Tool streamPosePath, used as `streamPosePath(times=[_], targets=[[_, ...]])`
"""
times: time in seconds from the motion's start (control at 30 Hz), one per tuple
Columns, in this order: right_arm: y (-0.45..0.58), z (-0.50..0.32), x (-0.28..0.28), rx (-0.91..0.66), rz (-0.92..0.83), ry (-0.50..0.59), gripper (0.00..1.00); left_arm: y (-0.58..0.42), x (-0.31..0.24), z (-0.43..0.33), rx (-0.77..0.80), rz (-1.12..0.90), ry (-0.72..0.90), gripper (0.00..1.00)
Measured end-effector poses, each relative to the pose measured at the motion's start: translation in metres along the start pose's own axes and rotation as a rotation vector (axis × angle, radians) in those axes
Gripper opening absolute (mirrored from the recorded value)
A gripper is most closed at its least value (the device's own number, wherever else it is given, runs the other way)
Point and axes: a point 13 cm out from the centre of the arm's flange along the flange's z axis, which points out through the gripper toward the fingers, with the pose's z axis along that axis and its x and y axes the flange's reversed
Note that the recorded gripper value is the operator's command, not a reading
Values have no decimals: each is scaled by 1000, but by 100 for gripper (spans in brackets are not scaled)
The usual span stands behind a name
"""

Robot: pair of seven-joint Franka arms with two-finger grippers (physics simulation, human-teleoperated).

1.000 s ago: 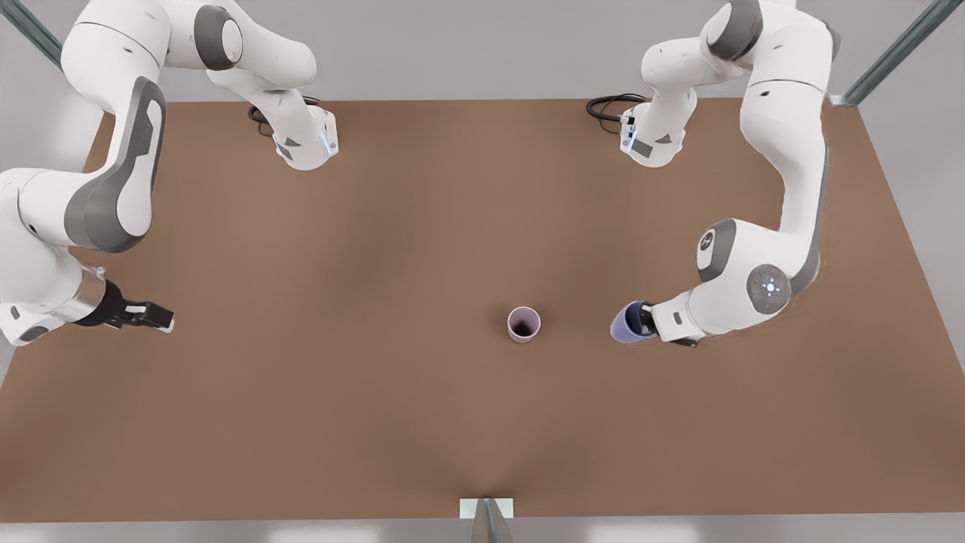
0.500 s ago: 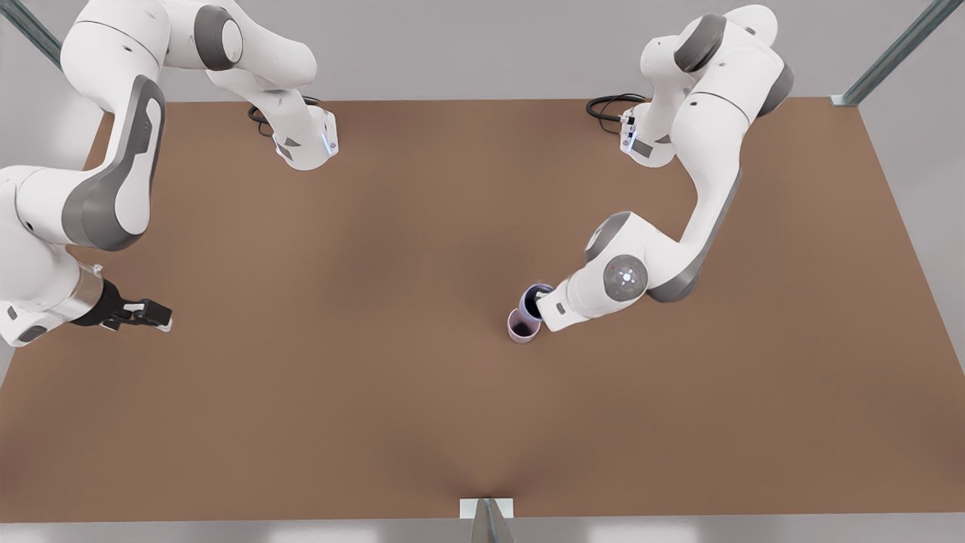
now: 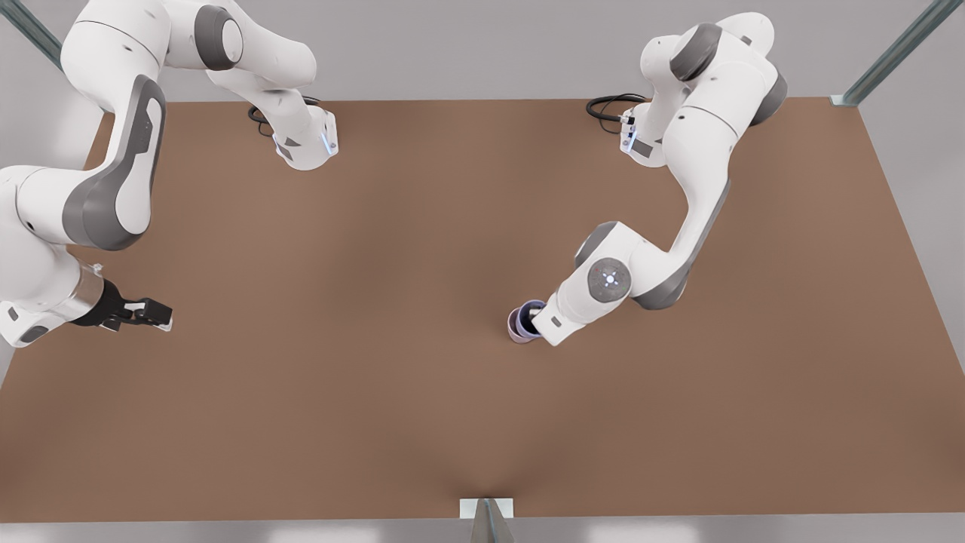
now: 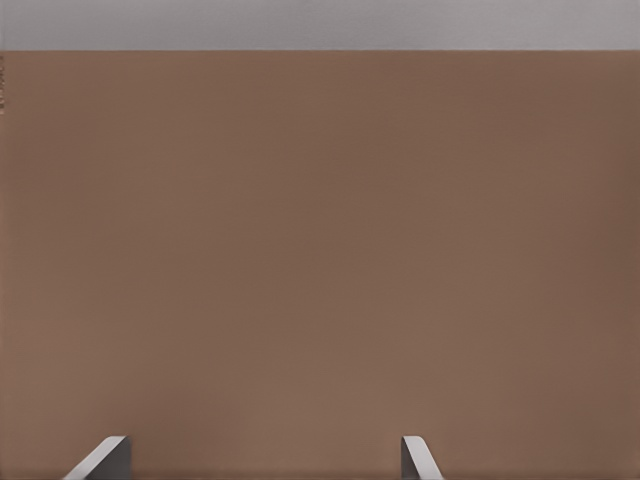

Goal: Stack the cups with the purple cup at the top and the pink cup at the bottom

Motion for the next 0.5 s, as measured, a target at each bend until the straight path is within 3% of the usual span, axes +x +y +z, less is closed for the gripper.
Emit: streamPosePath(times=[0.5], targets=[[2, 1, -1, 0, -12, 0, 100, -9, 10, 11, -15, -112, 14, 21]])
